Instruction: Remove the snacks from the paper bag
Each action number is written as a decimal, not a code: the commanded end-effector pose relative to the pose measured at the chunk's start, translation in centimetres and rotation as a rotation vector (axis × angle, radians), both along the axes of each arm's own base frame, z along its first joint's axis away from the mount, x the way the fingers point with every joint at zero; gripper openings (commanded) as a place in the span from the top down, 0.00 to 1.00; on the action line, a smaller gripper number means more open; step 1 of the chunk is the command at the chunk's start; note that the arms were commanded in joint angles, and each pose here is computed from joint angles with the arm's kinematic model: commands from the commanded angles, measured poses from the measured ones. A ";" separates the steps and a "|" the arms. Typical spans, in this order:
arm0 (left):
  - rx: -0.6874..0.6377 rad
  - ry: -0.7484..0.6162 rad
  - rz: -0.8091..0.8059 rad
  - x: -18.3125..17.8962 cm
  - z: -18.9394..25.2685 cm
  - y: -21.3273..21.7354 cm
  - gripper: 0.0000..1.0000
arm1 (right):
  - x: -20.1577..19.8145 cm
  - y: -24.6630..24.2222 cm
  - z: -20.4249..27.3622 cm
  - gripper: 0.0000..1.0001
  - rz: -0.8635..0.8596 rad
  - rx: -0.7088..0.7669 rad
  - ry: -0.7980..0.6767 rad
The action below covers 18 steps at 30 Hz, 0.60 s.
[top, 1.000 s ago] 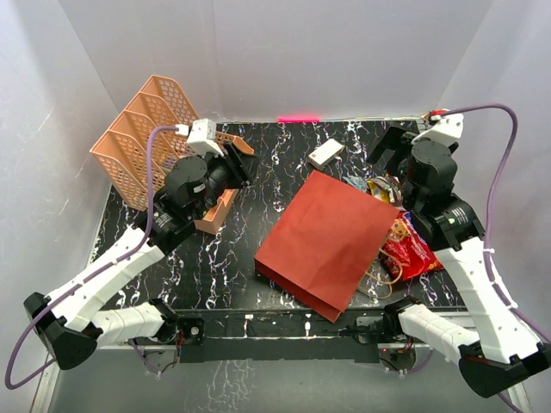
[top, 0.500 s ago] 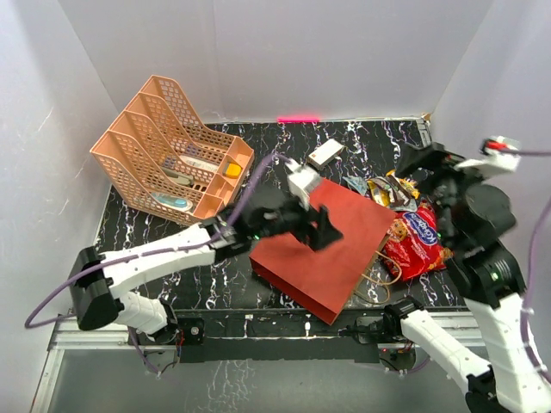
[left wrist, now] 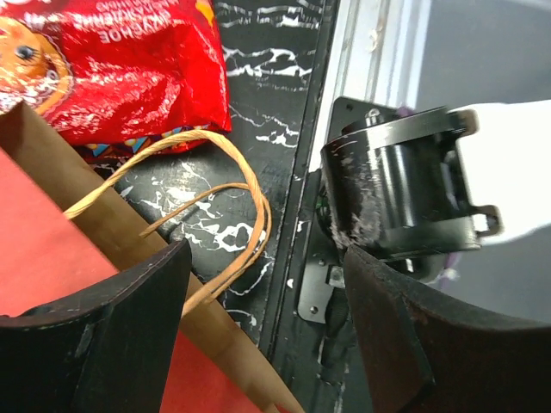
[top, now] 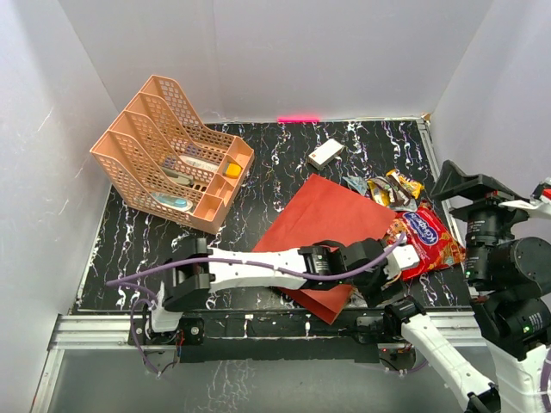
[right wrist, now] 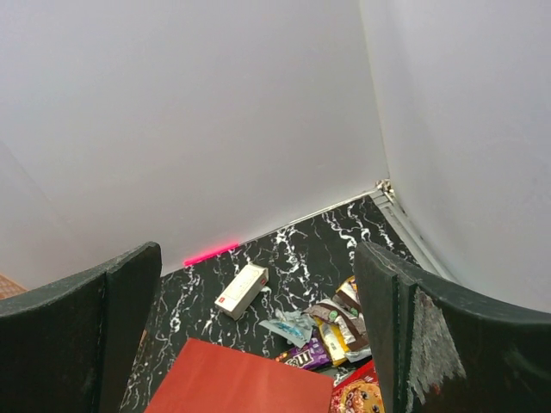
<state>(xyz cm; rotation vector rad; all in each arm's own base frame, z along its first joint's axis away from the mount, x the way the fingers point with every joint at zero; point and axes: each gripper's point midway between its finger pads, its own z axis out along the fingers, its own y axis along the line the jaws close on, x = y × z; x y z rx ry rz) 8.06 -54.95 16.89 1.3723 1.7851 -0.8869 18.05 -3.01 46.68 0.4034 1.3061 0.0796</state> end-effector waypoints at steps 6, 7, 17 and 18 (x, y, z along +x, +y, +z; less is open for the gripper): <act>0.058 -0.113 -0.027 1.1 -1.9 -2.7 0.40 | -2.2 -1.8 0.2 0.01 -0.061 -0.017 -0.010; 0.065 -0.128 -0.021 1.4 -2.1 -2.8 0.43 | -2.3 -1.9 0.2 0.01 -0.063 -0.016 -0.011; -0.012 -0.173 0.048 2.6 4.5 -2.2 0.91 | -2.3 -2.0 -0.2 0.01 -0.071 -0.018 -0.001; -0.034 -0.177 0.053 2.6 5.8 -2.0 0.97 | -2.2 -2.0 -0.2 0.01 -0.071 -0.017 -0.002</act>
